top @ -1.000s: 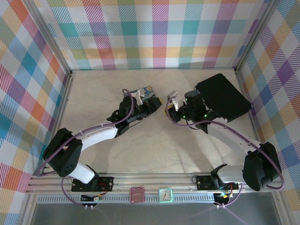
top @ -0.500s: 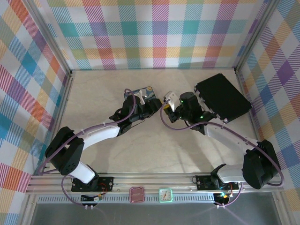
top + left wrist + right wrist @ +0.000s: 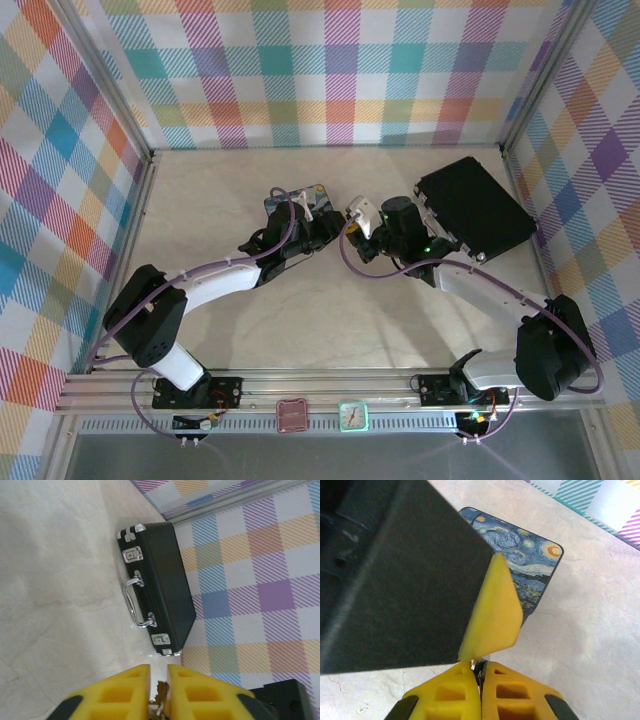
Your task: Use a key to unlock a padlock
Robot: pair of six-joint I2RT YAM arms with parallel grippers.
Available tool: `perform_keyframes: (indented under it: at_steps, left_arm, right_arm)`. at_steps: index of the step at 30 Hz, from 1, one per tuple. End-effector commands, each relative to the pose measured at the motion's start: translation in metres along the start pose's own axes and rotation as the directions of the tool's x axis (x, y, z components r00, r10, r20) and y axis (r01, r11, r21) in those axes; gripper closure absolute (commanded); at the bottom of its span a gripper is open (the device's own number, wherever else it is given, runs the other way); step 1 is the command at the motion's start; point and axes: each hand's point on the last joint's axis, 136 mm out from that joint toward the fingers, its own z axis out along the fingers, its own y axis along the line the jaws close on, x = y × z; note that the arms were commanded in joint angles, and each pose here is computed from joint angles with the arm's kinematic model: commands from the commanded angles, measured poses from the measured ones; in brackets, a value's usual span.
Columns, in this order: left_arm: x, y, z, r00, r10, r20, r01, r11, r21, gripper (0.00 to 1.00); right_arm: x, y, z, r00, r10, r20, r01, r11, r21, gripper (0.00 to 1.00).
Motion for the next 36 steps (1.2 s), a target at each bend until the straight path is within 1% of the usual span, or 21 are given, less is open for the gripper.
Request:
perform_keyframes:
  at_steps: [1,2,4,6,8,10,13,15,17,19,23,25,27,31,36]
  left_arm:
    - [0.000,-0.010,0.006,1.000,0.031,0.001,-0.031,0.999,0.016,0.92]
    - [0.000,-0.010,0.006,0.999,0.044,0.000,-0.044,0.999,0.017,0.99]
    - [-0.001,-0.009,0.006,0.997,0.080,0.004,-0.080,0.997,0.007,1.00]
    - [-0.003,-0.008,0.004,0.992,0.123,0.012,-0.123,0.992,-0.002,1.00]
    - [-0.005,-0.015,0.002,0.984,0.178,0.019,-0.179,0.984,0.019,1.00]
    - [-0.007,-0.023,0.000,0.975,0.221,0.021,-0.222,0.974,0.047,1.00]
    - [-0.009,-0.031,-0.004,0.958,0.287,0.007,-0.287,0.956,0.066,1.00]
    - [-0.009,-0.039,-0.007,0.941,0.339,-0.003,-0.337,0.937,0.092,1.00]
    - [-0.010,-0.048,-0.014,0.925,0.379,0.010,-0.377,0.916,0.136,1.00]
    - [-0.011,-0.056,-0.021,0.910,0.414,0.026,-0.411,0.891,0.194,1.00]
    - [-0.008,-0.077,-0.037,0.876,0.478,0.058,-0.468,0.815,0.341,1.00]
    - [-0.009,-0.085,-0.043,0.869,0.488,0.078,-0.478,0.790,0.384,1.00]
    - [-0.012,-0.092,-0.048,0.867,0.490,0.093,-0.481,0.772,0.415,1.00]
    - [-0.013,-0.106,-0.054,0.867,0.485,0.115,-0.477,0.740,0.474,1.00]
    - [-0.014,-0.108,-0.059,0.864,0.485,0.135,-0.485,0.732,0.477,1.00]
  right_arm:
    - [-0.012,0.008,-0.001,0.998,-0.023,0.050,0.025,0.999,-0.038,1.00]
    - [-0.014,0.009,-0.003,0.998,-0.018,0.062,0.021,0.999,-0.045,1.00]
    - [-0.019,0.009,-0.008,0.996,0.005,0.084,-0.002,0.999,-0.045,1.00]
    - [-0.022,0.008,-0.014,0.995,0.039,0.093,-0.035,0.998,-0.044,0.88]
    - [-0.024,0.000,-0.022,0.990,0.099,0.098,-0.097,0.995,-0.029,0.71]
    - [-0.026,-0.005,-0.032,0.975,0.197,0.103,-0.191,0.980,-0.063,0.63]
    - [-0.032,-0.019,-0.048,0.927,0.353,0.128,-0.340,0.933,-0.115,0.58]
    - [-0.035,-0.024,-0.057,0.890,0.432,0.148,-0.410,0.898,-0.156,0.56]
    - [-0.042,-0.021,-0.066,0.866,0.473,0.162,-0.438,0.874,-0.211,0.54]
    - [-0.045,-0.018,-0.069,0.845,0.513,0.151,-0.472,0.848,-0.243,0.49]
    - [-0.053,-0.012,-0.075,0.783,0.608,0.127,-0.544,0.770,-0.335,0.48]
    - [-0.060,-0.003,-0.078,0.759,0.637,0.132,-0.542,0.732,-0.414,0.48]
    - [-0.065,0.004,-0.081,0.750,0.647,0.133,-0.524,0.706,-0.476,0.49]
    - [-0.069,0.006,-0.084,0.749,0.639,0.176,-0.487,0.711,-0.507,0.54]
    - [-0.072,0.007,-0.085,0.757,0.618,0.211,-0.449,0.727,-0.519,0.59]
